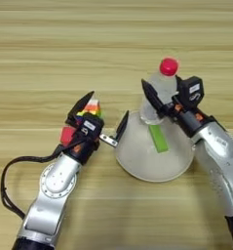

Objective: Move the objects on the table

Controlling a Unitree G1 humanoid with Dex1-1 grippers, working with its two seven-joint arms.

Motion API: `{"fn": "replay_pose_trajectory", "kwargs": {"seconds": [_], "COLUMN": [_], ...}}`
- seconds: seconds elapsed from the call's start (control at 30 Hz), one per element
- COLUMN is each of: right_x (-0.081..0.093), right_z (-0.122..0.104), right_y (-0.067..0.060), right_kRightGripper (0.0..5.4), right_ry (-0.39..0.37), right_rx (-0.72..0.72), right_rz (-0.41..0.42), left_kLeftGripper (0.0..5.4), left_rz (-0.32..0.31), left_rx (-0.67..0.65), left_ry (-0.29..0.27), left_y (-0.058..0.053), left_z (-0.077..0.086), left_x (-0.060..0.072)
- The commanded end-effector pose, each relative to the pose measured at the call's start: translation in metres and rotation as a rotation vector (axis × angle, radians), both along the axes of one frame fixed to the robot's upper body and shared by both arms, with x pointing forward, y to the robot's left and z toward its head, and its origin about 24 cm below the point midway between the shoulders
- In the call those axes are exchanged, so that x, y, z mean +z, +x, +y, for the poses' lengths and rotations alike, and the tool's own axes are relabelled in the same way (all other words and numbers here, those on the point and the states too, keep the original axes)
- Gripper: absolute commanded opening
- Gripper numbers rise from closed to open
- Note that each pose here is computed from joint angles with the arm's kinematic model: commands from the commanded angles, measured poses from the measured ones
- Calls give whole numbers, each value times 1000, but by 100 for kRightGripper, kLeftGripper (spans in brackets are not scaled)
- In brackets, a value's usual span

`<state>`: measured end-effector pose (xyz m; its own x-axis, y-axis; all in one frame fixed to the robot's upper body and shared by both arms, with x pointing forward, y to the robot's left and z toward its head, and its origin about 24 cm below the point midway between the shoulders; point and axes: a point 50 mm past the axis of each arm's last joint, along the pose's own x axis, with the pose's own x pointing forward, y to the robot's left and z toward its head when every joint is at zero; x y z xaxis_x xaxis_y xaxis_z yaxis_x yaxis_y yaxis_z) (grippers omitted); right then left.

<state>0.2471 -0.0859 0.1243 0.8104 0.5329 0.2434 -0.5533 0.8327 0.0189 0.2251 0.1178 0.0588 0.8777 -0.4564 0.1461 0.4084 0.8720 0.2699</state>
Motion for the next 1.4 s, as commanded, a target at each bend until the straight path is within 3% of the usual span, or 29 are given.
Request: {"fn": "replay_pose_trajectory", "kwargs": {"seconds": [0.03,0.27,0.5,0.8,1.27,1.4], "right_x": [8,8,9,12,4,0], "right_z": [10,18,20,33,46,48], "right_y": [-4,-3,3,-6,-18,-17], "right_kRightGripper": [317,316,316,316,316,316], "right_ry": [10,19,21,29,58,59], "right_rx": [40,57,46,109,204,209], "right_rz": [-37,-36,-42,-49,14,34], "left_kLeftGripper": [540,540,540,540,540,540], "left_rz": [1,3,10,15,10,9], "left_rx": [-44,-147,-183,-160,-133,-115], "left_ry": [32,54,62,60,41,14], "left_y": [-1,-10,-15,-12,-8,-6], "left_z": [-6,-17,-17,-14,-10,-8], "left_x": [-2,-5,-5,-6,-5,-4]}}
